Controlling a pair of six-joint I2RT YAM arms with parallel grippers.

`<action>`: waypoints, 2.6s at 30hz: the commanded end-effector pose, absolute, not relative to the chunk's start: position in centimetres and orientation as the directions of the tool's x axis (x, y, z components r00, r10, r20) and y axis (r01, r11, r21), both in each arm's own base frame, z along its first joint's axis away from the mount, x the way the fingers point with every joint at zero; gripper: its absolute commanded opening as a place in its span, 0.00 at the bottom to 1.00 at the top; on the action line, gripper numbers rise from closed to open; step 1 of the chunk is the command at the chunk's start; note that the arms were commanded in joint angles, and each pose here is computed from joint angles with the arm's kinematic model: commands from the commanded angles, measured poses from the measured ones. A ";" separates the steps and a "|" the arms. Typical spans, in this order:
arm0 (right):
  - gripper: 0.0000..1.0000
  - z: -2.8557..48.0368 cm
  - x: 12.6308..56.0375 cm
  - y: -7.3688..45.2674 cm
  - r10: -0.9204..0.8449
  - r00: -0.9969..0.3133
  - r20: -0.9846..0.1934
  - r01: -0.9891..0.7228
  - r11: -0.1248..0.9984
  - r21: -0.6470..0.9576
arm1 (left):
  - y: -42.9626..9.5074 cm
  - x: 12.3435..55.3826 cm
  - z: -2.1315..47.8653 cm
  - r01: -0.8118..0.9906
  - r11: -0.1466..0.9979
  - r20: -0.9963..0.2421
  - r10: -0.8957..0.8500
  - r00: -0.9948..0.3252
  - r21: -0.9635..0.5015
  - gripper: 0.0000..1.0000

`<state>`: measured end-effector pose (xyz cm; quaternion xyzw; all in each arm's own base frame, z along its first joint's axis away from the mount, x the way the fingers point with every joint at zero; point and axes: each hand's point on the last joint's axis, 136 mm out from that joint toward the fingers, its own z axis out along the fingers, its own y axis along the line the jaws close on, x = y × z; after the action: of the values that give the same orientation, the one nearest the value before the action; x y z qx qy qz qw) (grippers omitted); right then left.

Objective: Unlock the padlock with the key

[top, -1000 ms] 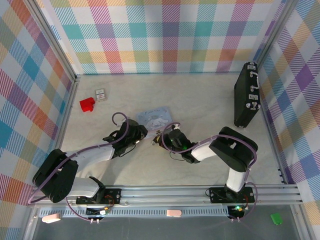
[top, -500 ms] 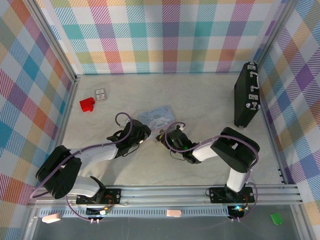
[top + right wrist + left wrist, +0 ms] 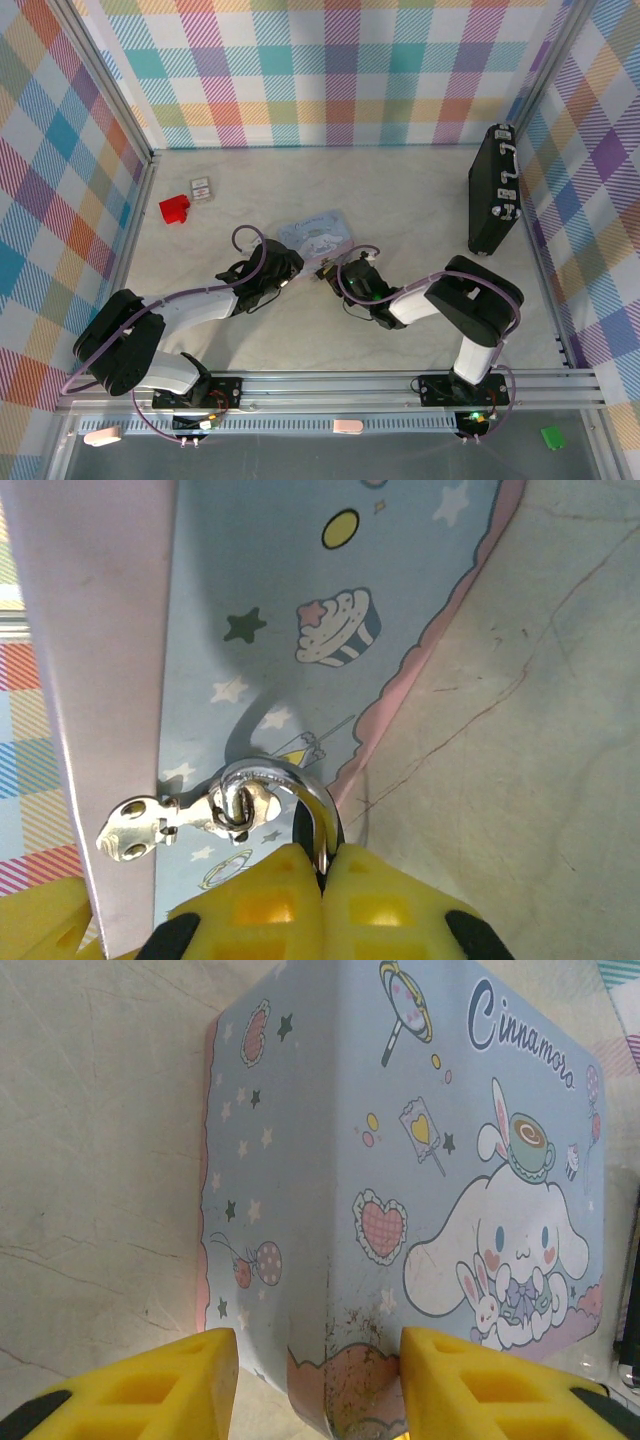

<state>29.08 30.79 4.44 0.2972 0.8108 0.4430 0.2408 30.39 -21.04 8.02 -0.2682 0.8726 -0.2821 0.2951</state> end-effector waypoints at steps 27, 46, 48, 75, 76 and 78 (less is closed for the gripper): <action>0.00 8.6 26.9 24.3 0.487 -0.805 -0.339 0.094 0.669 0.737 | -20.7 31.0 5.7 -0.291 0.849 -0.428 -0.484 -0.763 -0.441 0.48; 0.00 12.9 21.0 19.5 0.188 -0.855 -0.484 -0.157 0.795 0.585 | -23.8 40.6 5.5 -0.156 0.930 -0.450 -0.303 -0.840 -0.334 0.47; 0.00 12.6 20.9 19.9 0.192 -0.862 -0.468 -0.154 0.782 0.604 | -24.5 41.9 5.7 -0.129 0.932 -0.439 -0.277 -0.855 -0.338 0.47; 0.00 8.6 21.1 24.4 0.102 -0.949 -0.298 -0.134 0.726 0.675 | -17.5 35.6 14.8 0.042 0.954 -0.618 -0.159 -0.770 -0.298 0.64; 0.00 8.5 21.1 24.7 0.094 -0.951 -0.295 -0.138 0.725 0.675 | -16.6 34.7 14.8 0.040 0.959 -0.630 -0.154 -0.761 -0.282 0.64; 0.00 8.3 21.1 25.2 0.078 -0.954 -0.289 -0.145 0.724 0.674 | -14.9 32.9 14.9 0.039 0.967 -0.662 -0.143 -0.736 -0.252 0.64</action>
<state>20.68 23.44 6.79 0.0027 0.9290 0.3401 0.1457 34.14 -17.15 15.73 -0.0364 0.9239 -0.1630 0.3443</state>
